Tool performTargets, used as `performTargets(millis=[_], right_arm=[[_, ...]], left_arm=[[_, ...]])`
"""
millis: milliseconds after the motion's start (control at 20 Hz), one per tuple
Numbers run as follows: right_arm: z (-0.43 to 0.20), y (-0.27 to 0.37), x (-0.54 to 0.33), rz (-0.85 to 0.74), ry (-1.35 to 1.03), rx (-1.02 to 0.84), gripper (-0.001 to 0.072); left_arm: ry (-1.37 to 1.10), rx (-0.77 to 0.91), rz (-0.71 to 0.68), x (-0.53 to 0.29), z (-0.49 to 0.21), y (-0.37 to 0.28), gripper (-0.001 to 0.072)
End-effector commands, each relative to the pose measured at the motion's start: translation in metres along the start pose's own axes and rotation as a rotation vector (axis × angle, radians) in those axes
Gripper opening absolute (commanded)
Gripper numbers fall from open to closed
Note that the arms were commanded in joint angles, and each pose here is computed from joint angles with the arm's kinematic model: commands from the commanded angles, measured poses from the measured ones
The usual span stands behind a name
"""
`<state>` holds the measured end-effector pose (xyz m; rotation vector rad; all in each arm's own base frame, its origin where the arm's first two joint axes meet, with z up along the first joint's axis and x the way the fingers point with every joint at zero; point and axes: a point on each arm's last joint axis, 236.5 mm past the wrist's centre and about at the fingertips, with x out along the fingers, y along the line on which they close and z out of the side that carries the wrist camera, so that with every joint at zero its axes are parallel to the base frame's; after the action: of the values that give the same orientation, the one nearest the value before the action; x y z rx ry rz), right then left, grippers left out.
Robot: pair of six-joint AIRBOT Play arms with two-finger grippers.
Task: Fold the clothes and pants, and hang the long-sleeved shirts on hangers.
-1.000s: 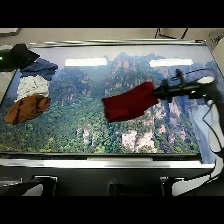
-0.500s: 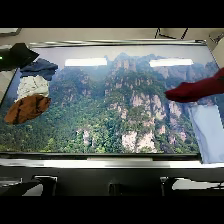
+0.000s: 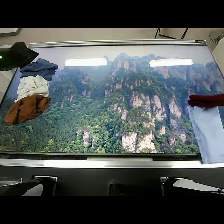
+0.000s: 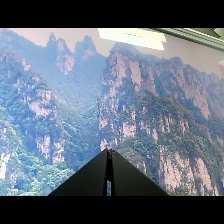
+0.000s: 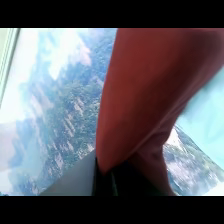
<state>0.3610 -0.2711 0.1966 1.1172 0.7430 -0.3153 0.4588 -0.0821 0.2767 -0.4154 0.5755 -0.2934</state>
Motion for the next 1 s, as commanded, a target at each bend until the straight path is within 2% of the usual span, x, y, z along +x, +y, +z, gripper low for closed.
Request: performTargets(millis=[0, 150, 450, 650, 950], right_arm=[[-0.022, -0.043, -0.019, -0.179, 0.069, 0.082, 0.0034], [-0.043, -0.099, -0.026, -0.399, 0.147, 0.133, 0.0035], [-0.101, -0.204, -0.026, -0.719, 0.273, 0.239, 0.0036], [-0.131, -0.244, -0.002, -0.757, 0.328, 0.239, 0.0036], [-0.157, -0.269, 0.011, -0.785, 0.384, 0.254, 0.0037]], left_arm=[[0.000, 0.002, 0.000, 0.000, 0.000, 0.000, 0.0025], [-0.004, 0.003, 0.000, 0.000, 0.001, 0.000, 0.0025], [-0.003, 0.001, -0.002, 0.000, 0.001, -0.001, 0.0025], [-0.003, -0.006, -0.008, 0.000, 0.001, -0.002, 0.0025], [-0.002, -0.016, -0.023, 0.000, 0.001, -0.006, 0.0025]])
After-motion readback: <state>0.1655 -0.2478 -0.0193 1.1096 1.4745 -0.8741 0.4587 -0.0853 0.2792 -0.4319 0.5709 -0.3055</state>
